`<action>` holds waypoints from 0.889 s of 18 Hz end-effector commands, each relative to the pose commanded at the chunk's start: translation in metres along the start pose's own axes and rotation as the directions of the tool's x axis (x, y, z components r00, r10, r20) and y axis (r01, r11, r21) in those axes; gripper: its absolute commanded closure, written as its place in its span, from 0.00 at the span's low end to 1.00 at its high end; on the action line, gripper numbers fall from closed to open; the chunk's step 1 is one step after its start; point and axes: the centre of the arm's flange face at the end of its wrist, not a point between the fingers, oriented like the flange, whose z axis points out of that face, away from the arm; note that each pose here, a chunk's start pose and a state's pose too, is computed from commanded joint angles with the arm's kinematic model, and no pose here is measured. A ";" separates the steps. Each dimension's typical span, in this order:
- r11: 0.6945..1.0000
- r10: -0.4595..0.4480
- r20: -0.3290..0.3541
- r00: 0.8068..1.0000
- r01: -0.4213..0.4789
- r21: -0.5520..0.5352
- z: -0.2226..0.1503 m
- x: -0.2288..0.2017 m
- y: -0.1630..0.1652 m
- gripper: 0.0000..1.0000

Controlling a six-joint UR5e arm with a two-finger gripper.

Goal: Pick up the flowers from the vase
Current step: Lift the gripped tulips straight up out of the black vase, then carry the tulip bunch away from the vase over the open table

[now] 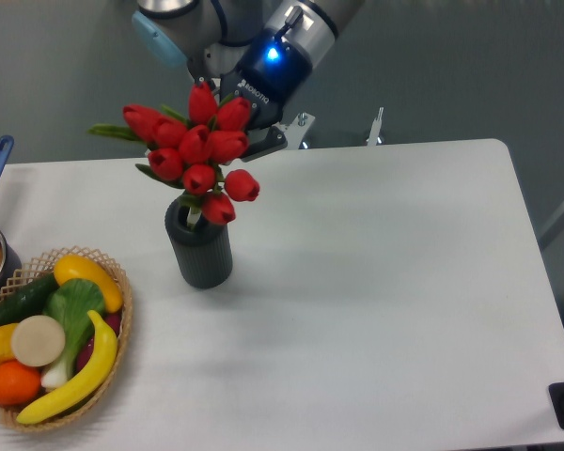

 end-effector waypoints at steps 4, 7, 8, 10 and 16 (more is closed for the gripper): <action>1.000 0.006 0.021 1.000 -0.006 0.007 -0.009 -0.007 -0.005 0.97; 1.000 0.007 0.028 1.000 -0.007 0.009 -0.012 -0.009 -0.009 0.97; 1.000 0.012 0.030 0.999 -0.012 0.010 -0.013 -0.009 -0.011 0.97; 0.999 0.044 0.048 0.998 -0.044 0.010 -0.019 -0.013 -0.020 0.97; 0.992 0.122 0.135 0.983 -0.119 -0.032 -0.030 -0.077 -0.016 0.97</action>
